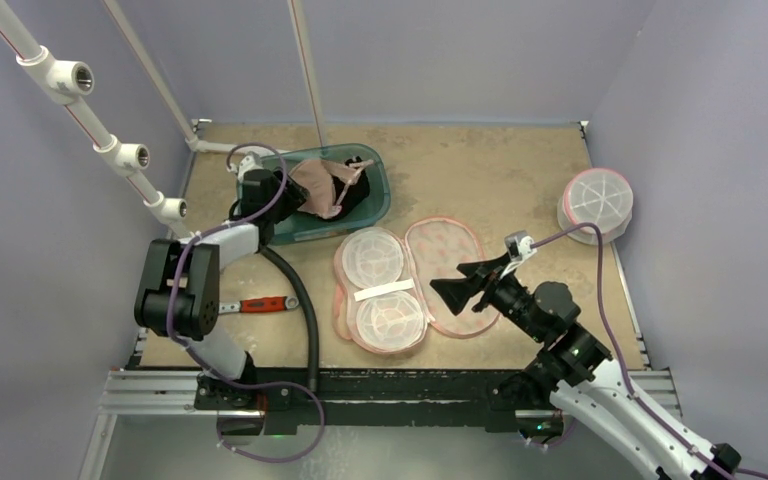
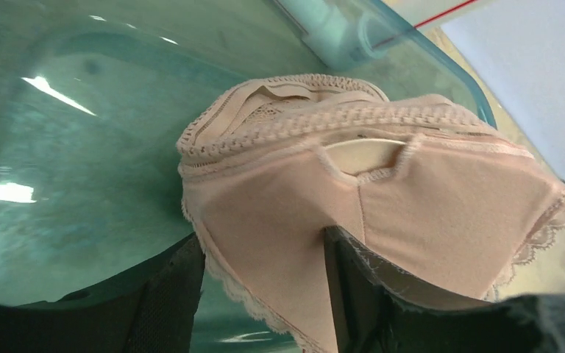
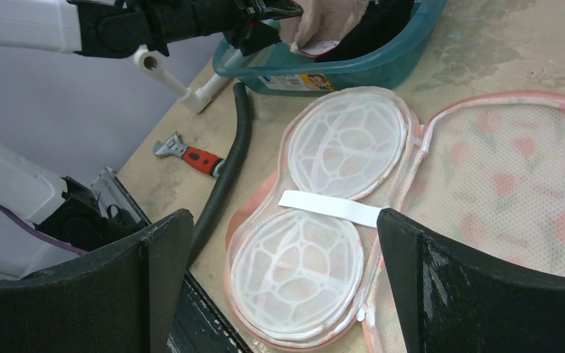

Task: Unzip the laundry bag and remove the bra
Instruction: Adjust the bra in the bin.

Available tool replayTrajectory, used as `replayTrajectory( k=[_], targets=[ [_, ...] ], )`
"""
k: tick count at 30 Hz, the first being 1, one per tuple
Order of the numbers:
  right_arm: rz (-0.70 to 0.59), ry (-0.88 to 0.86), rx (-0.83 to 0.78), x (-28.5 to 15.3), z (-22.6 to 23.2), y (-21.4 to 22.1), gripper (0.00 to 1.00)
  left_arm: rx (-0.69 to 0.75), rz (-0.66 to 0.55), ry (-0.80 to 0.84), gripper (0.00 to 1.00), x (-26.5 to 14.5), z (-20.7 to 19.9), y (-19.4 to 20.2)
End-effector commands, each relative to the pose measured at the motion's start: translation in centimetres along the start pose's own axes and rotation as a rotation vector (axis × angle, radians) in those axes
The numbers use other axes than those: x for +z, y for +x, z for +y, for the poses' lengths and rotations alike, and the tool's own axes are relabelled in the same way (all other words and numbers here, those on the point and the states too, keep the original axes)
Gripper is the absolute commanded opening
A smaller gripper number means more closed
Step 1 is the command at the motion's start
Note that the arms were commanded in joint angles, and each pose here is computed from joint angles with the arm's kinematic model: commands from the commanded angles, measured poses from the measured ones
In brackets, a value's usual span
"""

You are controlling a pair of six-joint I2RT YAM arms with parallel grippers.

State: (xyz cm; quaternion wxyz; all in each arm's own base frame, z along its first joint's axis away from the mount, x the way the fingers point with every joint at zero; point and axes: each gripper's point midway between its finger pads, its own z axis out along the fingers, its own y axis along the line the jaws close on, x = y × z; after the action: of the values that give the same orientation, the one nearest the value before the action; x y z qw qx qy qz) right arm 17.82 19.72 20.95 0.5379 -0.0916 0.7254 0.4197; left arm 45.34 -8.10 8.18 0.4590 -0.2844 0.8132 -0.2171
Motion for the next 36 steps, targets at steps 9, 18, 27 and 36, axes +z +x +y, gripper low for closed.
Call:
replayTrajectory(
  k=[9,18,27,36],
  targets=[
    [-0.047,-0.034,-0.013,0.8,0.9,-1.4,0.98,0.227,-0.129,-0.161,0.60,-7.3,-2.8,-5.0],
    [-0.032,-0.040,-0.007,1.0,0.8,-0.8,0.98,0.317,-0.169,-0.180,0.53,-6.6,-4.8,-5.6],
    [-0.022,-0.012,-0.012,0.8,0.3,-0.6,0.98,0.327,-0.122,-0.171,0.35,-1.0,-4.8,-3.6],
    [0.000,0.013,-0.016,1.1,-0.4,0.0,0.98,0.377,-0.178,-0.276,0.40,2.9,-4.2,-5.1]
  ],
)
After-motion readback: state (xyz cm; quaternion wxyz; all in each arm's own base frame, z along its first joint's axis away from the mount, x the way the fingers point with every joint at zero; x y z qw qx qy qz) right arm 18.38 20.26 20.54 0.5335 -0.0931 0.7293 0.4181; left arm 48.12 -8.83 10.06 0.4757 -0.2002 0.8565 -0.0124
